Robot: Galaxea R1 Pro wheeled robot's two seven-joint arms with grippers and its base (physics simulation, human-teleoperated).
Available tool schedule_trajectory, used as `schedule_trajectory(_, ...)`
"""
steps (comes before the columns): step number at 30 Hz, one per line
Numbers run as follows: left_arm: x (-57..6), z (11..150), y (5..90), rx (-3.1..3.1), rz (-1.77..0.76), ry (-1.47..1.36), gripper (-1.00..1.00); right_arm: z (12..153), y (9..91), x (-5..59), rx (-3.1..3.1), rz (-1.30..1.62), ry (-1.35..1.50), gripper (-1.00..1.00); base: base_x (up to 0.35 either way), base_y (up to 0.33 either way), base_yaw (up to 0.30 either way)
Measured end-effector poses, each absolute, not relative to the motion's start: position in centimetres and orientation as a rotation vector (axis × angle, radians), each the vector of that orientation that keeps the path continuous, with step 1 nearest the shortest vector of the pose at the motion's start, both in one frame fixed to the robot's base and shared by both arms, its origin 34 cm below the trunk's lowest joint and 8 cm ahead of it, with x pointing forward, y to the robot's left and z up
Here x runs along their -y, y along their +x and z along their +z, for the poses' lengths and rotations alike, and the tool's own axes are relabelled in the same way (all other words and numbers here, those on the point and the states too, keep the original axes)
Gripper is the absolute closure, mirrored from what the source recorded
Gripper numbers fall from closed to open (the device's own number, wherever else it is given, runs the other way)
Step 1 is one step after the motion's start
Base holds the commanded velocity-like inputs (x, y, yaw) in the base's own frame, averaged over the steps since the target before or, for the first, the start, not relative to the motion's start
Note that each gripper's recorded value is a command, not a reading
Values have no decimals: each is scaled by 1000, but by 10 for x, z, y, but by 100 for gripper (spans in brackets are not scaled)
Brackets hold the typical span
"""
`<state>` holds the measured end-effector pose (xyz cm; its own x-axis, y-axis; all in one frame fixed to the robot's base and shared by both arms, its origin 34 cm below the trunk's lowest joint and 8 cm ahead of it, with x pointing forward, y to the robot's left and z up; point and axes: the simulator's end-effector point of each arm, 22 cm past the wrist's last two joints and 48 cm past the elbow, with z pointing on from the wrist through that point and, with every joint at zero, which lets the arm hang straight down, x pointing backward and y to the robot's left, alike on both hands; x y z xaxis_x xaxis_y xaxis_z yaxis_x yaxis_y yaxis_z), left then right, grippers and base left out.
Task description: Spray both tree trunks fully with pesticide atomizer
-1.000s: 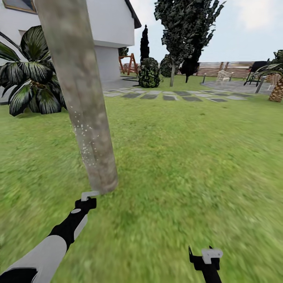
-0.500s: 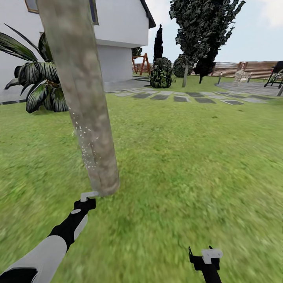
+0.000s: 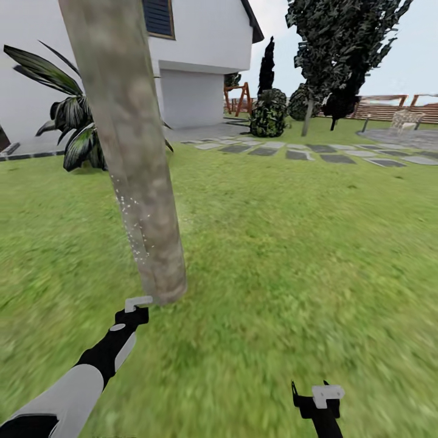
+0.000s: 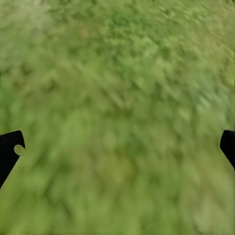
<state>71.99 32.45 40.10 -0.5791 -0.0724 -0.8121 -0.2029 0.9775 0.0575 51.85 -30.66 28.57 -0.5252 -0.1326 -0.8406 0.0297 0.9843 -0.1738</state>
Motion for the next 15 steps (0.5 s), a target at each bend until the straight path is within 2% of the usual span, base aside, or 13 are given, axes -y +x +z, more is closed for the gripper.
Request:
schedule_trajectory(9,-325,400,719,-2189,179,-192,100,286,519,307,-2115,-203,-72,-100,90,-265,274)
schedule_trajectory(15,-325,400,719,-2190,179,-192,100,286,518,307,-2115,-203,-72,-100,90,-265,39)
